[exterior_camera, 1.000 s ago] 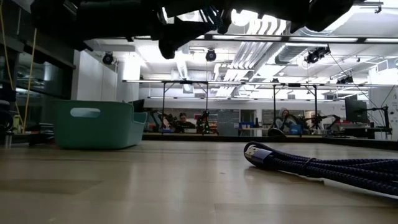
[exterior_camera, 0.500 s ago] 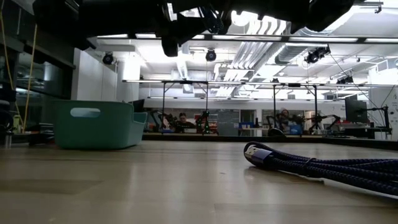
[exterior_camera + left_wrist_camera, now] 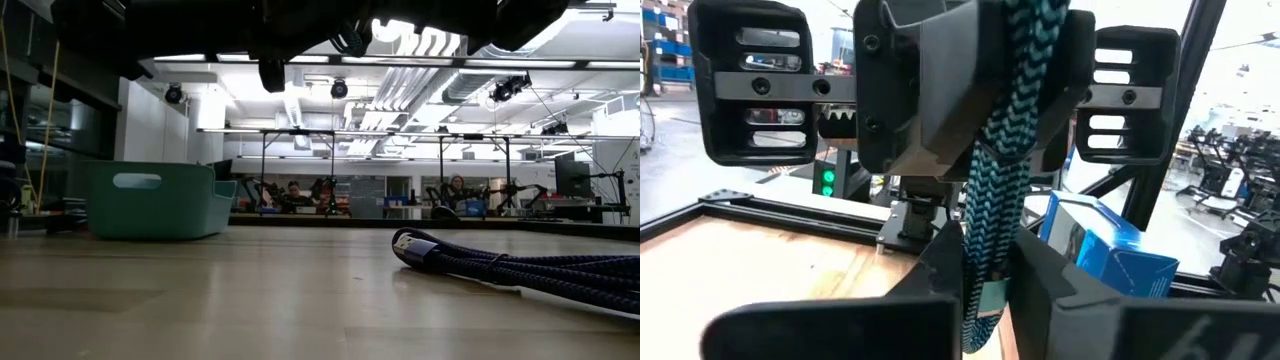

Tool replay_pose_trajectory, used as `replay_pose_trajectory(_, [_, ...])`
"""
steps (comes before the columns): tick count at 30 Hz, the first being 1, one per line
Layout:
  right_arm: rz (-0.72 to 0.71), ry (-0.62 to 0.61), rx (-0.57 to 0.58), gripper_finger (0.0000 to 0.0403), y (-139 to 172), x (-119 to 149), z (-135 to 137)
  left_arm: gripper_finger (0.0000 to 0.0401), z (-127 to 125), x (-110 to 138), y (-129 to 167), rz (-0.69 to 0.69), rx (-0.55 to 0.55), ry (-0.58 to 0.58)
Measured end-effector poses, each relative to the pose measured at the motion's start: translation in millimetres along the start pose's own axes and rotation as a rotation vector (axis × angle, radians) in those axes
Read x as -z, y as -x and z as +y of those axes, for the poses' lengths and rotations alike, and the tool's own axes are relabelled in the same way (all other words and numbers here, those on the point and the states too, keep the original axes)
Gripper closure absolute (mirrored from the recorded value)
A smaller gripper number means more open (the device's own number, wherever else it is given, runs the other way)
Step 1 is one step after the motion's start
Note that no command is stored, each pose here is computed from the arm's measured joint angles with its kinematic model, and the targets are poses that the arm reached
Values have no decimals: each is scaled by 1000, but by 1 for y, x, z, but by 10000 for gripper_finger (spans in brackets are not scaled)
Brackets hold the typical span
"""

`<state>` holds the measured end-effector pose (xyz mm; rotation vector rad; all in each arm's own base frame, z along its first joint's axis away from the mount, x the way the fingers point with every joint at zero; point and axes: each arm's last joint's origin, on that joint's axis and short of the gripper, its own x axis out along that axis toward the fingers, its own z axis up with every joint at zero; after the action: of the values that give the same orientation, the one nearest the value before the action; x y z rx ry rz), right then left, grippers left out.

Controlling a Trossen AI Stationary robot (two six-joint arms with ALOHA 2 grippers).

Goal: Pick and place USB-C Cables
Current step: Put the blue charger cable into the bin

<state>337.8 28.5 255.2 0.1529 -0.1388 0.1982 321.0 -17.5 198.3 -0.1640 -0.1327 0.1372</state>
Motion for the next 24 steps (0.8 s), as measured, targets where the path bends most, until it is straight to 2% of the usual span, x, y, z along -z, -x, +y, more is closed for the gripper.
replay_pose_trajectory(3, [2,0,1,388,0,0,0,366,0,0,0,1,-1,0])
replay_pose_trajectory(10, [13,-3,1,343,0,1,0,388,0,1,0,7,-1,-4])
replay_pose_trajectory(15, [22,-5,0,312,0,2,0,384,0,1,0,6,-2,-9])
replay_pose_trajectory(24, [21,40,7,208,2,-1,0,383,1,2,0,24,-4,-21])
